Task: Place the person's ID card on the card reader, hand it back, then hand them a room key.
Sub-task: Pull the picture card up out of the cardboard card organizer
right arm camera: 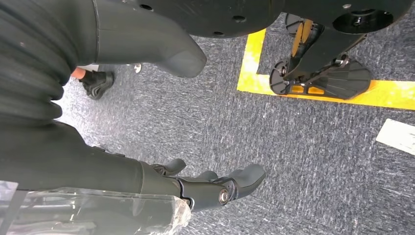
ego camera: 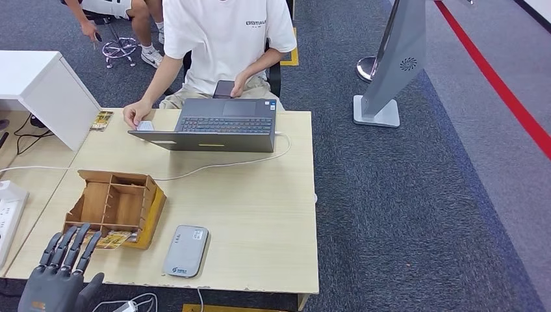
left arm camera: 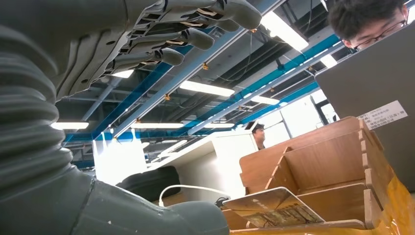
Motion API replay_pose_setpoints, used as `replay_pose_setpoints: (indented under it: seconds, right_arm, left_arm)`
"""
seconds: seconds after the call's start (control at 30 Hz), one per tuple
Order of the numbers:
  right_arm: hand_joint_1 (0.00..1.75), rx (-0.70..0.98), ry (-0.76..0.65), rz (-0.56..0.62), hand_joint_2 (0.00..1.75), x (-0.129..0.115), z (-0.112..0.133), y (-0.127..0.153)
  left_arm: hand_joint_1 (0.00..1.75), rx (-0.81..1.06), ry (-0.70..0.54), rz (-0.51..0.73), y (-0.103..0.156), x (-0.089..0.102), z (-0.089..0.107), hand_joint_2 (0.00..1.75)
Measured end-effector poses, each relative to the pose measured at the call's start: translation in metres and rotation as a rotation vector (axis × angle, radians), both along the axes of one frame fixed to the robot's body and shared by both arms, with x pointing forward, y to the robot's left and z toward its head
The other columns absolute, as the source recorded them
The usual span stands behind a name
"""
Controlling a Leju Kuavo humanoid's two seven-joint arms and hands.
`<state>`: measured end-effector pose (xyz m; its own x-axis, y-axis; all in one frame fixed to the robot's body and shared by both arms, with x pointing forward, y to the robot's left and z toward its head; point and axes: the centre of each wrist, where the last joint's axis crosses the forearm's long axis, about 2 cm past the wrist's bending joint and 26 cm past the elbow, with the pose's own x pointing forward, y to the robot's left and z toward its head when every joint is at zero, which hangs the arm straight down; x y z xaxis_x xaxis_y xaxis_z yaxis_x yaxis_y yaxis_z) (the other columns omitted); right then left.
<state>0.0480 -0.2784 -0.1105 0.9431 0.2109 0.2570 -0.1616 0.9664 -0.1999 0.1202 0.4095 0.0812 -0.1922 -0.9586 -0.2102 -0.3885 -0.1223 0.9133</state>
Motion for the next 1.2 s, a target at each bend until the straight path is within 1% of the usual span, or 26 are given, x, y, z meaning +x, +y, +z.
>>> replay_pose_setpoints:
  seconds: [0.27,0.7,0.9,1.03,1.2]
  right_arm:
    - [0.0,-0.002,0.0,0.006,1.75,0.0,0.0,-0.001]
    - [0.0,-0.008,0.007,0.024,1.75,0.001,0.0,-0.001]
    - [0.0,-0.009,0.008,0.03,1.75,0.002,0.0,-0.001]
    - [0.0,-0.009,0.008,0.034,1.75,0.002,0.0,-0.001]
    - [0.0,-0.009,0.009,0.034,1.75,0.001,0.0,-0.001]
  left_arm:
    - [0.0,-0.006,0.008,0.012,0.001,0.007,-0.005,1.75]
    - [0.0,-0.014,0.013,0.043,0.002,0.036,-0.013,1.75]
    - [0.0,-0.011,0.014,0.072,0.009,0.047,-0.014,1.75]
    - [0.0,-0.004,0.019,0.082,0.017,0.05,-0.015,1.75]
    - [0.0,-0.005,0.03,0.099,0.021,0.049,-0.018,1.75]
